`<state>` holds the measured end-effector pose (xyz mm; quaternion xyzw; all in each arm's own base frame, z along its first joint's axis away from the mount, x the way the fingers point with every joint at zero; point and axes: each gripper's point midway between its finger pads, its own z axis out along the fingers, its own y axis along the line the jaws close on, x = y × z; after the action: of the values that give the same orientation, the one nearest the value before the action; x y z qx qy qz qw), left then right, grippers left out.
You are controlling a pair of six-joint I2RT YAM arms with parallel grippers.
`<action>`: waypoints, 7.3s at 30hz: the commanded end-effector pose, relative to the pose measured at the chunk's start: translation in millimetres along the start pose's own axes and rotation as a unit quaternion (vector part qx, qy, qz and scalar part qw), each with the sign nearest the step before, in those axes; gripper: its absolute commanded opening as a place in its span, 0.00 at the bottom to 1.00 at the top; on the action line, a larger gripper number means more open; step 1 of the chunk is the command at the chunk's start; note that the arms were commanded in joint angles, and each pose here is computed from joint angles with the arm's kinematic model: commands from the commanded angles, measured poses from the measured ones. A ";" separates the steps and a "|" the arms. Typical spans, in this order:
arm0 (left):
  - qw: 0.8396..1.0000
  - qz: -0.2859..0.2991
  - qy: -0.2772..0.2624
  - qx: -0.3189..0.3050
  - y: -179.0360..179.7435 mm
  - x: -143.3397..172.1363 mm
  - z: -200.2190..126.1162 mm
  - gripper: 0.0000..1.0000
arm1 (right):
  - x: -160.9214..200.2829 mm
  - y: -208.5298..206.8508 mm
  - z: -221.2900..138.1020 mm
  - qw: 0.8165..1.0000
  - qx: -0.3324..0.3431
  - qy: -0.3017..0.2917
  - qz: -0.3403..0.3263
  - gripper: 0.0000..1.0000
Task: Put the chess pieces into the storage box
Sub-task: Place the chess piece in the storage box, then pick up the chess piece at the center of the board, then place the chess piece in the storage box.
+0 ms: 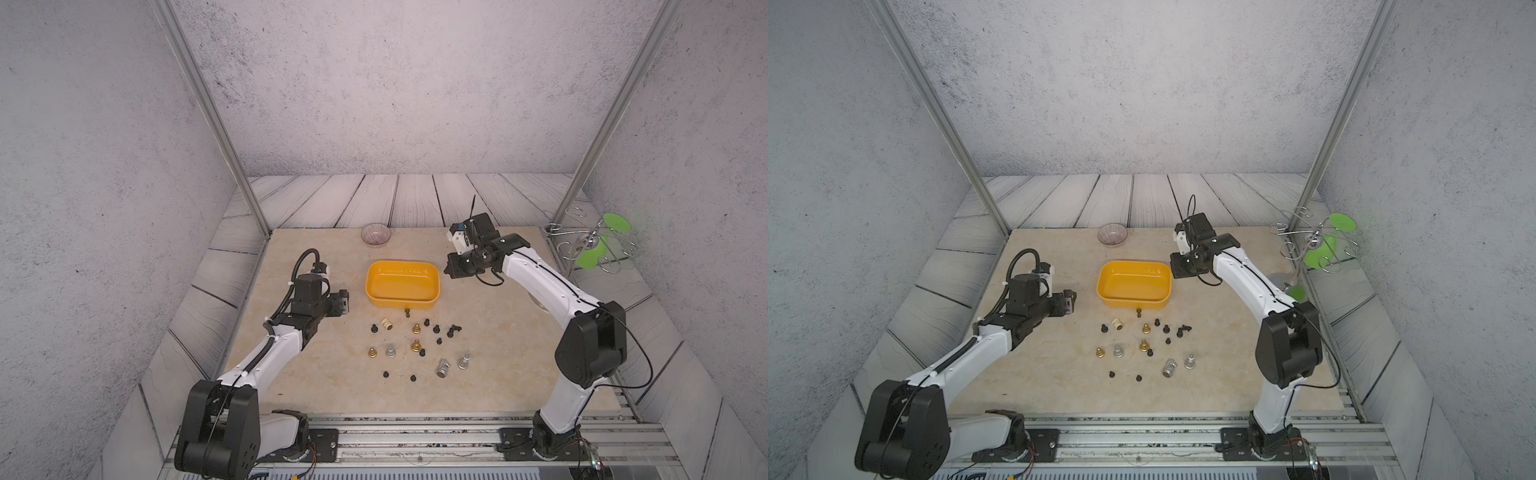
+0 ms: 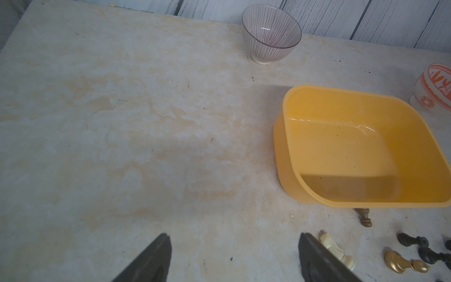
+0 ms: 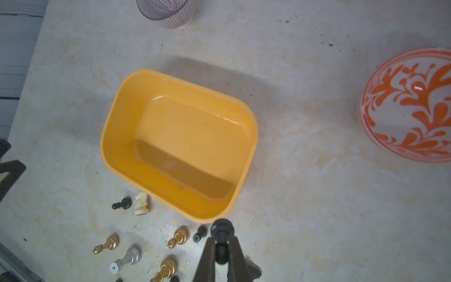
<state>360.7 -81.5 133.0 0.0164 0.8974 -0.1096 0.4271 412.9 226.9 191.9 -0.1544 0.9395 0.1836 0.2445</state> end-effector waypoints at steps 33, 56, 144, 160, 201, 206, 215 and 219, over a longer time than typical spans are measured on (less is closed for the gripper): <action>0.999 -0.020 0.021 0.038 -18.7 10.6 4.5 0.84 | 33.2 13.8 119.5 0.986 0.044 0.136 -0.091 0.25; 0.997 -0.014 0.054 0.049 -27.2 21.7 9.4 0.84 | 22.0 37.3 63.1 0.992 0.009 0.077 -0.101 0.59; 0.961 0.171 0.210 0.048 -118.6 48.4 21.5 0.04 | 55.8 12.7 8.2 0.999 0.024 0.025 -0.027 0.68; 0.966 0.214 0.146 0.021 -125.0 -22.9 65.0 0.04 | 57.7 11.4 -1.2 0.999 0.029 0.020 -0.026 0.68; 0.971 0.164 0.171 0.017 -109.0 -8.2 94.3 0.23 | 64.4 10.2 -0.1 0.999 0.028 0.026 -0.021 0.68; 0.973 0.161 0.166 0.018 -109.3 -12.3 91.6 0.27 | 67.0 10.2 -0.3 0.999 0.028 0.033 -0.023 0.68; 0.978 0.151 0.144 0.018 -106.8 -29.3 78.0 0.28 | 90.7 0.2 -1.1 0.996 0.048 0.068 -0.032 0.67; 0.980 0.142 0.136 0.017 -103.2 -34.0 70.8 0.28 | 101.2 -3.2 -1.7 0.995 0.053 0.080 -0.031 0.66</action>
<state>425.0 -200.9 120.3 0.1765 0.9366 -0.0544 0.2979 339.9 214.9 132.7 -0.1821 0.9581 0.1257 0.1816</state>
